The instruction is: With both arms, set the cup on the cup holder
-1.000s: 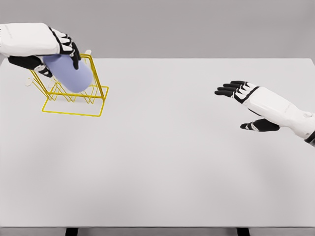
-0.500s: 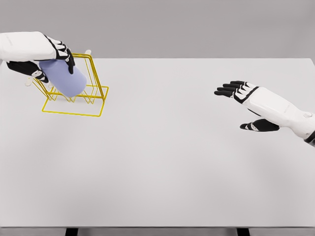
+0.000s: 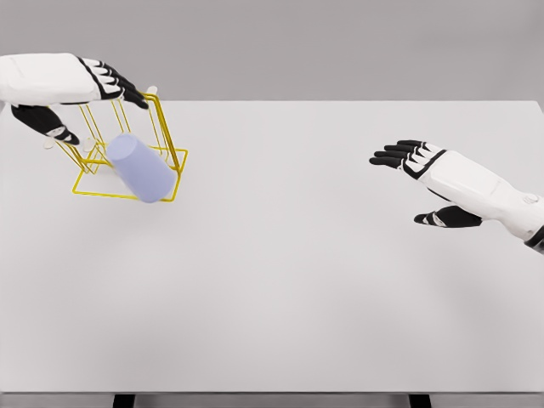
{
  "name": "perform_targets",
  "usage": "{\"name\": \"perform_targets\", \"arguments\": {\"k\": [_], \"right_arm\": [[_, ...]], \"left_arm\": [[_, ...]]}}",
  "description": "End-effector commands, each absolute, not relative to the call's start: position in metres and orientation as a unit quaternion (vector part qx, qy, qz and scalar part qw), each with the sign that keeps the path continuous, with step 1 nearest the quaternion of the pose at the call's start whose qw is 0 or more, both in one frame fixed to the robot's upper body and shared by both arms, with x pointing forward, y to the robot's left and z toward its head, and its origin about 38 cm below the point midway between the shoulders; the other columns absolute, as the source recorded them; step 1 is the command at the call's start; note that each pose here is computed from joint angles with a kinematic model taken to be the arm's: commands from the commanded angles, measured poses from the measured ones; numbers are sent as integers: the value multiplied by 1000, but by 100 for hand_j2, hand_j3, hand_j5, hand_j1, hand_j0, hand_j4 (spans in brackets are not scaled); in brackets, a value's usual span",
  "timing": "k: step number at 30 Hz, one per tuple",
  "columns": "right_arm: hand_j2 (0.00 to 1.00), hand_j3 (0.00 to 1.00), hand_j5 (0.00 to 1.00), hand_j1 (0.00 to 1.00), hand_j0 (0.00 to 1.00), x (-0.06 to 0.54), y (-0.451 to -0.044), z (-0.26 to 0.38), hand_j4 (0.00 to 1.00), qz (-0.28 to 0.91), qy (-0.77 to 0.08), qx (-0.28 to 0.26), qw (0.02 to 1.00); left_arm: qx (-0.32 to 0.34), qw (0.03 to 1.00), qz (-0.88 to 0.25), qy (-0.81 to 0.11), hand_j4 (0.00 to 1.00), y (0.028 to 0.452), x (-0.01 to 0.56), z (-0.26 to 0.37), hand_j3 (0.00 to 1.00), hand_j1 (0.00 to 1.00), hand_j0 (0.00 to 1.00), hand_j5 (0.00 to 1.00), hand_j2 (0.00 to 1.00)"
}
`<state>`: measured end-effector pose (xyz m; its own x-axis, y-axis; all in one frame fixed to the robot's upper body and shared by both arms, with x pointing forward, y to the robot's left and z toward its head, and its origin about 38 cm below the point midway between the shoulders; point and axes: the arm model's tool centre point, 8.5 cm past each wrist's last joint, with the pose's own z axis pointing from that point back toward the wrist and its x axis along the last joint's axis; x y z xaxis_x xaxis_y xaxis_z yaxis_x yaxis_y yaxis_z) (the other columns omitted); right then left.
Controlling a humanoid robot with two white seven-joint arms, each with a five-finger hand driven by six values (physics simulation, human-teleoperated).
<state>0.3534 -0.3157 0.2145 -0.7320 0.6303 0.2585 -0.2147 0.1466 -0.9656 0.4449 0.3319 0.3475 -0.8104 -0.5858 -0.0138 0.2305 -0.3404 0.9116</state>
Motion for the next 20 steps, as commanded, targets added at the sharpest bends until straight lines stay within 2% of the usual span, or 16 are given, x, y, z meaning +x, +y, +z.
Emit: {"name": "perform_targets", "arguments": {"k": [1,3,4,9,13,16,20], "right_arm": [[100,100,100,100,100,353,-316,215,100,633,-682,-151,334],[100,100,100,100,100,353,-316,215,100,633,-682,-151,334],[100,100,100,100,100,353,-316,215,100,633,-682,-151,334],[100,100,100,100,100,353,-316,215,100,633,-682,-151,334],[100,100,100,100,100,353,-316,215,100,633,-682,-151,334],[100,100,100,100,100,353,-316,215,100,633,-682,-151,334],[100,100,100,100,100,353,-316,215,100,634,-681,-152,334]], "left_arm": [[177,256,-792,-526,100,336,442,358,100,100,100,100,100],[136,279,-767,-562,100,339,436,356,100,100,100,100,100],[89,293,-747,-590,100,337,425,350,100,100,100,100,100],[-27,315,-712,-627,100,326,381,333,100,100,100,100,100],[-77,320,-695,-639,100,315,366,325,100,100,100,100,100],[-136,369,-667,-633,100,317,355,283,100,100,100,100,100],[-169,404,-661,-609,100,319,340,243,100,100,100,100,100]]}}
